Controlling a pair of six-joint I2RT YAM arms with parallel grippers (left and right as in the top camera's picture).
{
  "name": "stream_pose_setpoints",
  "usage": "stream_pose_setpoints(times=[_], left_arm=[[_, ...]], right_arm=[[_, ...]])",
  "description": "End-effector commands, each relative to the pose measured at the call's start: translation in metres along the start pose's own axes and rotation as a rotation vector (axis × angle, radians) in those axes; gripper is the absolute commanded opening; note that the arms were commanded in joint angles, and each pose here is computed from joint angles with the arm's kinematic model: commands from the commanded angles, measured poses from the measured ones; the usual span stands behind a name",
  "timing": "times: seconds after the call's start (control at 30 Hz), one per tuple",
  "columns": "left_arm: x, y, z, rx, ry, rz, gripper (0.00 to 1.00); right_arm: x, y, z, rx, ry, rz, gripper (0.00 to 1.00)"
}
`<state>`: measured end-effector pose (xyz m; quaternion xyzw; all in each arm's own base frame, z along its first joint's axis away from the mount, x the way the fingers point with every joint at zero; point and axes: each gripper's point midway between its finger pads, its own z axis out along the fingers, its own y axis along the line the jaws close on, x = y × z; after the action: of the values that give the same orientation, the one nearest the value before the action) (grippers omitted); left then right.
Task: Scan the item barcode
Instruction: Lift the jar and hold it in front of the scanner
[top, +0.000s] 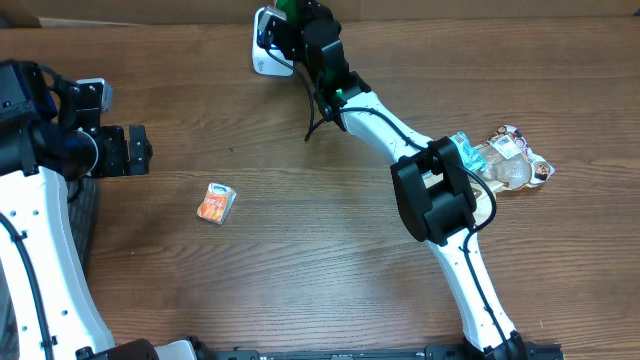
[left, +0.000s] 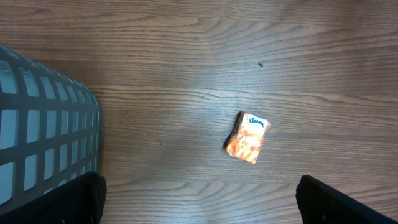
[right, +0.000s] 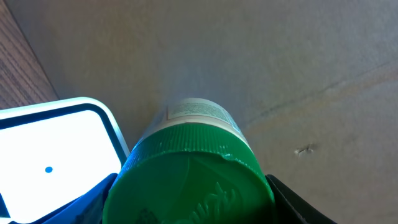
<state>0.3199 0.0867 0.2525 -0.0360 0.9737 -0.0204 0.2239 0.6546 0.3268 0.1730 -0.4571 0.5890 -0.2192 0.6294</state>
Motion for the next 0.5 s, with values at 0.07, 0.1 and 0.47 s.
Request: stream_pose_setpoints(times=[0.07, 0.1, 0.47], left_arm=[[-0.003, 0.002, -0.002, -0.007, -0.011, 0.024, 1.0], [-0.003, 0.002, -0.002, -0.006, -0.01, 0.024, 1.0], [-0.003, 0.002, -0.002, -0.006, -0.01, 0.024, 1.0]], right_arm=[[-0.014, -0.019, -0.002, 0.047, -0.024, 0.001, 0.42], [-0.016, -0.018, -0.002, 0.046, -0.026, 0.001, 0.43], [-0.061, -0.072, -0.027, 0.133, -0.056, 0.14, 0.43]])
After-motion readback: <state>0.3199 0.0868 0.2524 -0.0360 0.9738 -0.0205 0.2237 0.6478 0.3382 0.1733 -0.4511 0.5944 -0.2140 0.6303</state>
